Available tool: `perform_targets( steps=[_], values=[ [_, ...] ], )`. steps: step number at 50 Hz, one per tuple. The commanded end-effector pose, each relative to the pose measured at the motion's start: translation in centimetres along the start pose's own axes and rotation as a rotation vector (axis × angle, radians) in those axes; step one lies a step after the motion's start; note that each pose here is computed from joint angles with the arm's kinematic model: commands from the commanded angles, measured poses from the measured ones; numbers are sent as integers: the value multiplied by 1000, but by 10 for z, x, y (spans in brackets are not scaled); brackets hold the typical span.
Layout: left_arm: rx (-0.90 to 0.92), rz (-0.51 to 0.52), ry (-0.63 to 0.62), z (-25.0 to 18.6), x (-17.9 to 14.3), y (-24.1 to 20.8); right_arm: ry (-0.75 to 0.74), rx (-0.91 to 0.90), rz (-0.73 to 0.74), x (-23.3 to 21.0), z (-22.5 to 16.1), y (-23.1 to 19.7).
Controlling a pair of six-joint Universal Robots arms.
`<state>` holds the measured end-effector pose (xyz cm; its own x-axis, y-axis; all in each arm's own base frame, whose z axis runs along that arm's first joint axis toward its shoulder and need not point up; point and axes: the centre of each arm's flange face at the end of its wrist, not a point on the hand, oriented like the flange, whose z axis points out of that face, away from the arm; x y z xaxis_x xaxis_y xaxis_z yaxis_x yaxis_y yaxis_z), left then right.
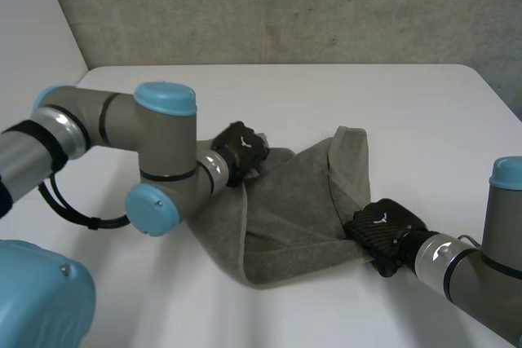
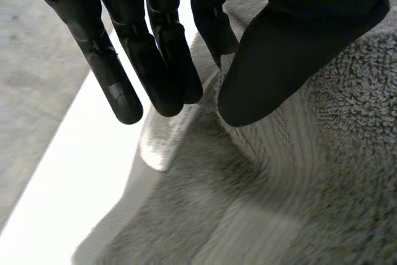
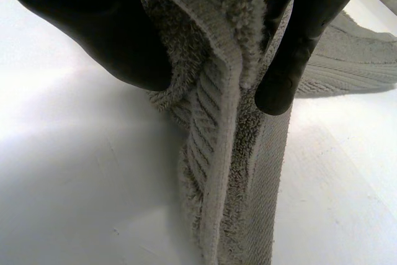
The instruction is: Fold the laundry
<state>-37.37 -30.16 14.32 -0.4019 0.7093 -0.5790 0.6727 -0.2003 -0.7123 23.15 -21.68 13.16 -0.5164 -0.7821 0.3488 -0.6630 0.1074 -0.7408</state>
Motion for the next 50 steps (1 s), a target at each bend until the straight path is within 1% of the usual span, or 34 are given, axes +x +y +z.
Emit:
perform_targets(
  steps=[1, 3, 4, 6, 9, 11, 12, 14, 15, 16, 17, 19, 20, 22, 23, 25, 28, 33, 37, 46, 50],
  values=[
    [-60, -21, -162, -18, -39, -6, 8, 4, 0, 2, -1, -1],
    [-102, -33, -219, -31, -54, -2, 11, 8, -1, 4, -1, -2],
    [-102, -33, -219, -31, -54, -2, 16, 14, -3, 5, -2, -4],
    [-133, -47, -254, -45, -67, 4, 18, 17, -3, 6, -2, -5],
    [-150, -57, -267, -53, -73, 9, 25, 22, -5, 8, -3, -7],
    [-183, -92, -300, -72, -84, 20, 28, 26, -7, 9, -5, -9],
    [-183, -92, -300, -72, -84, 20, 33, 30, -10, 10, -6, -11],
    [-212, -163, -319, -93, -86, 31, 43, 33, -14, 11, -7, -12],
    [-213, -163, -319, -93, -86, 31, 46, 36, -15, 12, -8, -14],
    [-226, -212, -330, -105, -86, 37, 49, 40, -17, 12, -9, -15],
    [-227, -212, -330, -105, -86, 37, 49, 41, -17, 12, -9, -15],
    [-246, -308, -354, -128, -82, 47, 48, 39, -15, 12, -11, -17],
    [-247, -309, -354, -128, -82, 47, 45, 36, -14, 12, -13, -18],
    [-258, -385, -369, -147, -75, 55, 41, 31, -10, 12, -15, -19],
    [-258, -385, -369, -147, -74, 55, 34, 25, -7, 11, -18, -21],
    [-254, -428, -386, -166, -66, 58, 23, 17, -1, 11, -20, -22],
    [-249, -440, -397, -172, -62, 60, 1, 0, 9, 8, -25, -23],
    [-217, -443, -406, -185, -38, 71, -24, -24, 22, 5, -28, -21],
    [-190, -438, -416, -186, -31, 75, -24, -24, 21, 5, -28, -21],
    [-113, -420, -490, -178, -37, 81, -40, -11, 19, 4, -28, -22],
    [-114, -423, -515, -178, -42, 86, -43, -3, 23, 4, -29, -22]
  ],
)
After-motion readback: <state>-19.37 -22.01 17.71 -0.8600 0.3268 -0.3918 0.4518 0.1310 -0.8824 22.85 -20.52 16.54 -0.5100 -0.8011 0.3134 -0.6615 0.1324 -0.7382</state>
